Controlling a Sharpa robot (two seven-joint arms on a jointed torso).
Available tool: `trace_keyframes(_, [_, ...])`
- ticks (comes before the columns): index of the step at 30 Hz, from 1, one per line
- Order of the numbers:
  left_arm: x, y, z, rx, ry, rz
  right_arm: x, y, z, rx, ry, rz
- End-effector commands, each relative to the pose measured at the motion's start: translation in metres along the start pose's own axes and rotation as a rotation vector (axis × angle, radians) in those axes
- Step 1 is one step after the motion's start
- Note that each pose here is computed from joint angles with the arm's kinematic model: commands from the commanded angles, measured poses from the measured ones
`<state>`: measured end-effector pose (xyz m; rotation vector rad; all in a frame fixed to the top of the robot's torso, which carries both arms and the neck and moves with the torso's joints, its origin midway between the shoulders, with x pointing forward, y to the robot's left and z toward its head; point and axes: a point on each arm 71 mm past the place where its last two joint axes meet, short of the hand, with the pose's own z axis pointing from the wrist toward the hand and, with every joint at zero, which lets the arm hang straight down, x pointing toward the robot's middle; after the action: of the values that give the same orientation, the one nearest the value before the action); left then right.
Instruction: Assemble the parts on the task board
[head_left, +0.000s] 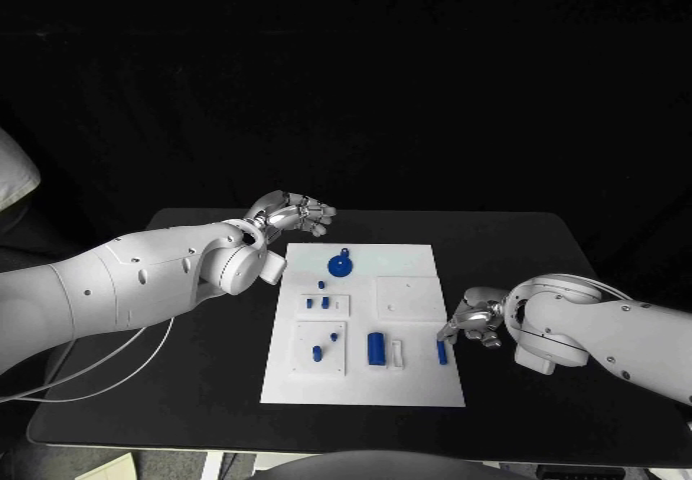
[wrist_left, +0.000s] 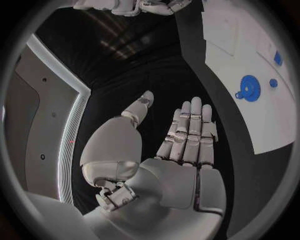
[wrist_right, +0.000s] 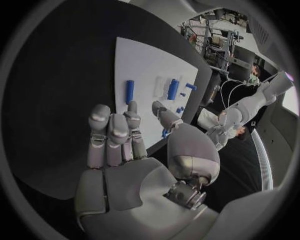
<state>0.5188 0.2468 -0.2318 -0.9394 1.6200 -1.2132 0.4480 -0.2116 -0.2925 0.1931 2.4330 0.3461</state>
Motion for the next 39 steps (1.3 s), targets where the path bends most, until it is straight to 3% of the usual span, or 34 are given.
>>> trace_keyframes(1, [0.0023,-0.0020,0.0006,0.012,0.010,-0.005,-0.001,-0.004,0.001,0.041,-0.003,-0.103])
trace_keyframes(12, [0.0037,-0.0023,0.0013,0.013,0.015,-0.006,0.004,-0.003,0.010,0.069,-0.049,-0.135])
trace_keyframes(28, [0.0027,-0.0019,0.0010,0.011,0.013,-0.006,0.030,0.005,0.022,0.052,-0.007,-0.142])
trace_keyframes(39, [0.0037,-0.0022,0.0011,0.011,0.017,-0.007,0.035,0.014,0.030,0.039,-0.053,-0.256])
